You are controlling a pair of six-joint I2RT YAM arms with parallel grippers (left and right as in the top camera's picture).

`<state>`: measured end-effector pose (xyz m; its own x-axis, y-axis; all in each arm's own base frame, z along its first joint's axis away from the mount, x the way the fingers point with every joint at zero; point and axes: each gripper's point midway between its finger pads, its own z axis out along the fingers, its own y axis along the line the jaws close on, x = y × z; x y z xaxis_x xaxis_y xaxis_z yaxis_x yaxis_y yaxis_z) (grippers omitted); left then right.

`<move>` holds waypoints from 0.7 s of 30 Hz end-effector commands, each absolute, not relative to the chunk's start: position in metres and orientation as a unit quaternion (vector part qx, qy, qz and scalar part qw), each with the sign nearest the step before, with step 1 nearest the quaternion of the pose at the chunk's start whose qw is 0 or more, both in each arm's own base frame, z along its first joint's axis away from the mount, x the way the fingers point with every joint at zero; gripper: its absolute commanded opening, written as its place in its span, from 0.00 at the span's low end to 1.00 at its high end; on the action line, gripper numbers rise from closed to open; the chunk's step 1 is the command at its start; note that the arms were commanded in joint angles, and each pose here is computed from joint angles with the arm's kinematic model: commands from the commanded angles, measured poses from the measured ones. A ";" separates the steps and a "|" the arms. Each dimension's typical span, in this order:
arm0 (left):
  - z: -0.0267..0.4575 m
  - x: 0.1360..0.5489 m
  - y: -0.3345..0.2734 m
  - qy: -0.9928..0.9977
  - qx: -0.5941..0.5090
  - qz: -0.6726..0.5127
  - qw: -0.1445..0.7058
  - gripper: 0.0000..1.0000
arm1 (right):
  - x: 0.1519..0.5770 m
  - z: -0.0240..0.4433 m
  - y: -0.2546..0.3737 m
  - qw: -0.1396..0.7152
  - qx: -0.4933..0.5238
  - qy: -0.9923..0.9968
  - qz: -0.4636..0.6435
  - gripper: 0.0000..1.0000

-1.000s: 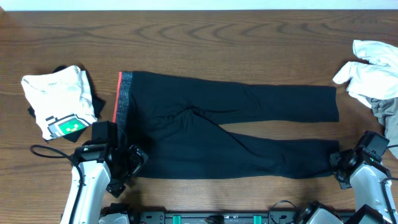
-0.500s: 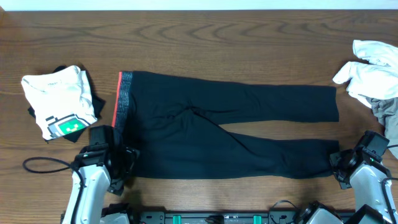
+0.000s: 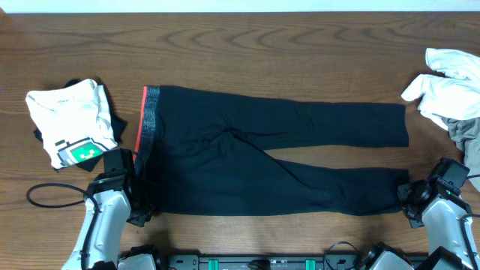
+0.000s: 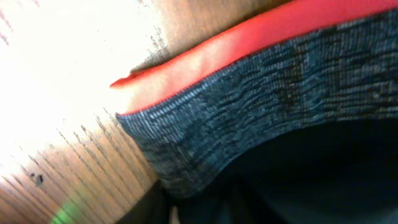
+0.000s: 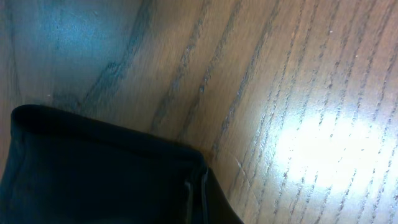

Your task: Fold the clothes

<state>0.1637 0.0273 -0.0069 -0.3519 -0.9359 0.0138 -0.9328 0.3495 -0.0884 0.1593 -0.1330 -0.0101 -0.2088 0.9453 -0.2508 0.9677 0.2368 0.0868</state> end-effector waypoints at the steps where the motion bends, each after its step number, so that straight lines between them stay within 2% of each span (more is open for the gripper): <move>1: -0.013 0.158 0.028 0.828 -0.560 -0.029 0.008 0.20 | 0.121 -0.044 -0.100 0.033 0.615 0.787 -0.032 0.02; 4: -0.013 0.157 0.028 0.836 -0.547 -0.028 0.006 0.07 | 0.121 -0.044 -0.100 0.033 0.616 0.787 -0.032 0.02; 13: -0.009 0.150 0.027 0.864 -0.504 -0.023 -0.001 0.06 | 0.121 -0.044 -0.099 0.032 0.613 0.789 -0.030 0.01; 21: 0.026 0.149 0.039 0.888 -0.457 0.000 0.042 0.06 | 0.128 -0.025 -0.101 0.014 0.601 0.799 -0.024 0.01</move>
